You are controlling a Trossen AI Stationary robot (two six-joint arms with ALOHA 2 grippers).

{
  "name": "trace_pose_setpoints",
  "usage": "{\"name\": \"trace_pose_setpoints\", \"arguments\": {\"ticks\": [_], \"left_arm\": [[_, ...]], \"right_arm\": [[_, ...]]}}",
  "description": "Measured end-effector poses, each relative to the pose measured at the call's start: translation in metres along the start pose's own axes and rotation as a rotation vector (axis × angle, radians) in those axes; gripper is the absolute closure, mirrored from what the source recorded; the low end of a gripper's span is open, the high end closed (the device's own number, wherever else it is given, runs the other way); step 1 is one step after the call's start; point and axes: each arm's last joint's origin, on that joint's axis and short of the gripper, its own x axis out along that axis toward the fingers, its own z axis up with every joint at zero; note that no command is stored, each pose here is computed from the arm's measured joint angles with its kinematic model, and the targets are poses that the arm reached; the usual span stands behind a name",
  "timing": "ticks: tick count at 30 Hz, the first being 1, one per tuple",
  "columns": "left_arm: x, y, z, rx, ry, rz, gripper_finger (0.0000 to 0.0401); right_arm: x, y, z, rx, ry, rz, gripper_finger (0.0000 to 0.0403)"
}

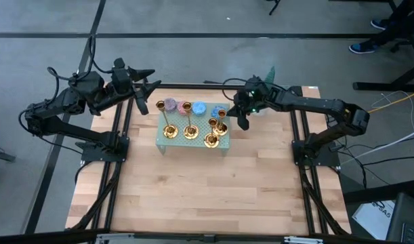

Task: Pick & Place candle stick holders
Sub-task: Adjust the gold candle holders and light blue scented candle on the shelf

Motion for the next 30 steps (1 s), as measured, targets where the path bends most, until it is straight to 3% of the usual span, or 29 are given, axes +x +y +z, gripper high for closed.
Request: {"name": "trace_pose_setpoints", "arguments": {"ticks": [15, 19, 24, 30], "left_arm": [[0.000, 0.000, 0.000, 0.003, 0.000, 0.001, 0.0201], [0.000, 0.000, 0.000, 0.002, 0.000, 0.001, 0.0201], [0.000, 0.000, 0.000, 0.003, -0.001, 0.001, 0.0201], [0.000, 0.000, 0.000, 0.004, 0.001, 0.001, 0.0201]], "right_arm": [[0.001, -0.009, 0.007, -0.031, -0.074, -0.028, 0.0399], [-0.009, -0.010, 0.021, -0.011, -0.056, -0.032, 0.0399], [-0.027, 0.002, 0.038, 0.026, 0.072, 0.088, 0.0390], [-0.044, 0.025, 0.046, 0.060, 0.250, 0.157, 0.0350]]}}
